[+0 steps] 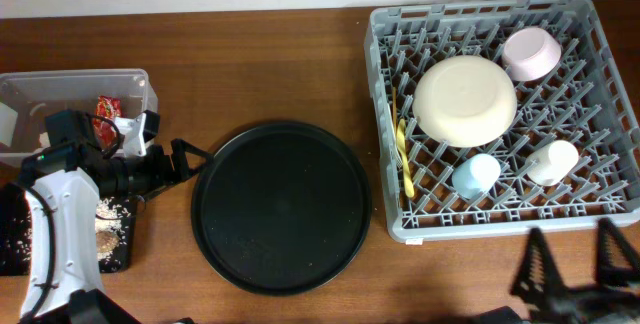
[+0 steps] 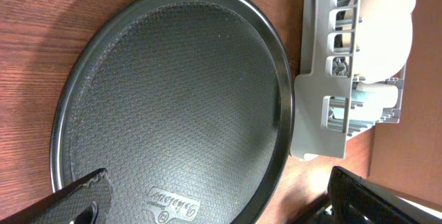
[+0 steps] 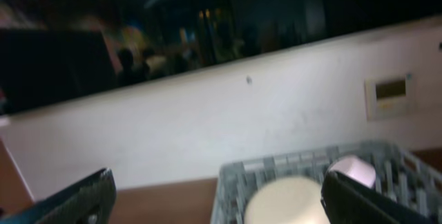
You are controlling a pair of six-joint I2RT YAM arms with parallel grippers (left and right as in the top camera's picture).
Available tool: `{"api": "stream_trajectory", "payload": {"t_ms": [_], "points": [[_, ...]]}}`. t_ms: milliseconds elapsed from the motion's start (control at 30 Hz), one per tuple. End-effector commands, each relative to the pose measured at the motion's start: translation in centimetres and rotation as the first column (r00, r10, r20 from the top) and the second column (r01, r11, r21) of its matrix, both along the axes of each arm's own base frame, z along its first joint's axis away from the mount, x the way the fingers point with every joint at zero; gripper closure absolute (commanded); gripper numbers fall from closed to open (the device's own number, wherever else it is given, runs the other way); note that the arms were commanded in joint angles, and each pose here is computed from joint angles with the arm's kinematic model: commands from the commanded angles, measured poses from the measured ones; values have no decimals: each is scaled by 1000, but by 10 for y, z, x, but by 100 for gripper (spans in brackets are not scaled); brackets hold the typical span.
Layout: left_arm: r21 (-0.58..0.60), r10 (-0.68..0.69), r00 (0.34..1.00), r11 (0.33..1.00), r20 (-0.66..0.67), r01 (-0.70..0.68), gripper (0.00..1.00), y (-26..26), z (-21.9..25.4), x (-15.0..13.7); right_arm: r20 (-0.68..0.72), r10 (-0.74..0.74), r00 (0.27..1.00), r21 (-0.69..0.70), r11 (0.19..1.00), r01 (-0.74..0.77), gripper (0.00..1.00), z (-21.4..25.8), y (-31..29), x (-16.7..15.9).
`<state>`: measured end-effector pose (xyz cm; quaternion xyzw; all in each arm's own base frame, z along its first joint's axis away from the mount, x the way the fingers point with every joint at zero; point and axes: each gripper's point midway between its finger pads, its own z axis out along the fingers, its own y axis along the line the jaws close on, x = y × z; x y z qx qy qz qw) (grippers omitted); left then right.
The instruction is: Sort waste into correct bins and load items into the dishwasher rack
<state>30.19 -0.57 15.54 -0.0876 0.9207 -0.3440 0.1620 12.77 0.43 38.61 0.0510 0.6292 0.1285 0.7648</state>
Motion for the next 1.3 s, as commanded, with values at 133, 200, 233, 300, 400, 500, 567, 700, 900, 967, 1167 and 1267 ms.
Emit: {"api": "stream_trajectory", "payload": {"t_ms": [133,200,233,300,400,500,567,700,900,967,1167,1267], "points": [[-2,3,1000,1000,11,-2,1,2,3,2,60,-43,997,137,990,35,2,-68,5,76],[-2,3,1000,1000,11,-2,1,2,3,2,36,-63,997,195,979,55,2,-95,1,90],[-2,3,1000,1000,11,-2,0,2,3,2,24,-73,997,215,974,66,2,-106,-2,95],[-2,3,1000,1000,11,-2,0,2,3,2,14,-85,996,215,973,80,2,-120,-4,101],[-2,3,1000,1000,11,-2,1,2,3,2,8,-101,995,205,974,97,2,-135,-7,106],[-2,3,1000,1000,11,-2,1,2,3,2,-10,-108,994,165,980,109,2,-154,-6,111],[-2,3,1000,1000,11,-2,0,2,3,2,-40,-110,993,148,982,115,2,-168,-6,115],[-2,3,1000,1000,11,-2,1,2,3,2,-58,-86,995,-22,996,85,2,-176,5,116],[-2,3,1000,1000,11,-2,1,2,3,2,-202,-89,975,-159,986,57,2,-215,8,119],[-2,3,1000,1000,11,-2,0,2,3,2,-238,-91,967,-172,984,50,2,-224,9,118],[-2,3,1000,1000,11,-2,1,2,3,2,-254,-90,963,-199,979,39,2,-229,10,118],[-2,3,1000,1000,11,-2,1,2,3,2,-254,-90,963,-199,979,39,2,-229,10,118]]}}
